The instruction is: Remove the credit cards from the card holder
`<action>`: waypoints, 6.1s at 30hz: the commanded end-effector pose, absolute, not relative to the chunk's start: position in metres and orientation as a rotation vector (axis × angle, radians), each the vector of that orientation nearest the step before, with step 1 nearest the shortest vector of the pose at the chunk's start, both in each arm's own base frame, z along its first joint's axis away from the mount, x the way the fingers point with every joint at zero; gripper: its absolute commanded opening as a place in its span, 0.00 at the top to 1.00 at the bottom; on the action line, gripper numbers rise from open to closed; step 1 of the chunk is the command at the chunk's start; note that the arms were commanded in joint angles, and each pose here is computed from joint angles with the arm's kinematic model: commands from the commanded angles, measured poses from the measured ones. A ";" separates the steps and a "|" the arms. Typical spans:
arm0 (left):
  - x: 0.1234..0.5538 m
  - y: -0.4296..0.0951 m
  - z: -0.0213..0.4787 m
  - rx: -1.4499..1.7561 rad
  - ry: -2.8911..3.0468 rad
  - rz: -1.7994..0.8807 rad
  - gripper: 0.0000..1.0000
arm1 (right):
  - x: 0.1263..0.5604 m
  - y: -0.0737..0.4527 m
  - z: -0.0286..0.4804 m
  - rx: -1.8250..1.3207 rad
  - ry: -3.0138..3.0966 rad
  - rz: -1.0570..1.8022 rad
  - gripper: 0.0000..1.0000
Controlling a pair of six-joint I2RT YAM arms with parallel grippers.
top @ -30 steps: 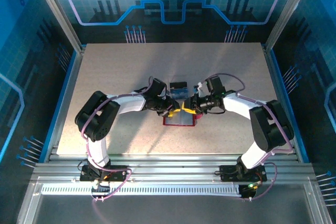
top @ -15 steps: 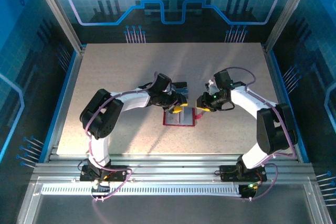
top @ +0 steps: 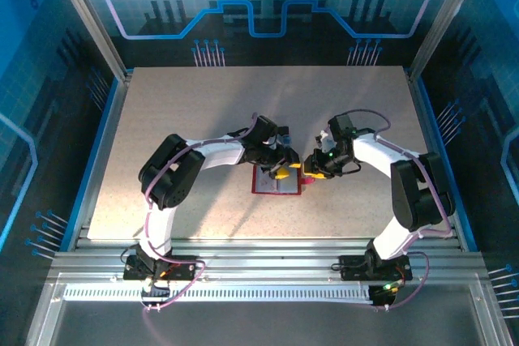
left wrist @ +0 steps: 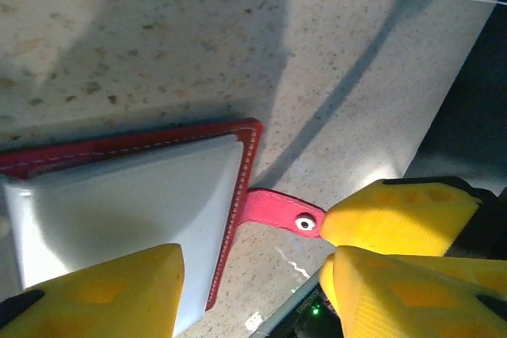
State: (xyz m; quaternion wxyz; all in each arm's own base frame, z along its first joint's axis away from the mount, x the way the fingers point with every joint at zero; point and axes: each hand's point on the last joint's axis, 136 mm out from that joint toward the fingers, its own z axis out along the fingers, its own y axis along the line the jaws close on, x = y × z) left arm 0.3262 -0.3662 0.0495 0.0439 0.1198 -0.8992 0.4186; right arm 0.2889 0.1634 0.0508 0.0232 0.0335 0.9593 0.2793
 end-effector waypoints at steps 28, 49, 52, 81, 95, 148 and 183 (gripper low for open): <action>0.330 -0.373 0.069 0.318 -2.759 1.336 0.47 | 0.280 0.150 0.031 0.149 3.002 0.872 0.70; 0.340 -0.282 0.094 0.503 -2.935 1.349 0.47 | 0.289 0.195 0.031 0.069 2.977 0.994 0.91; 0.335 -0.270 0.086 0.537 -2.928 1.324 0.48 | 0.289 0.198 0.029 0.055 2.986 0.977 0.91; 0.308 -0.223 0.044 0.639 -2.946 1.096 0.56 | 0.307 0.220 0.082 -0.074 2.928 0.910 0.76; 0.299 -0.214 0.033 0.649 -2.949 1.049 0.65 | 0.297 0.287 0.071 -0.194 2.933 1.084 0.75; 0.302 -0.212 0.032 0.640 -2.961 1.018 0.73 | 0.286 0.308 0.032 -0.044 2.972 1.200 0.72; 0.293 -0.210 0.010 0.630 -2.931 0.950 0.92 | 0.279 0.288 0.020 -0.060 3.048 1.005 0.72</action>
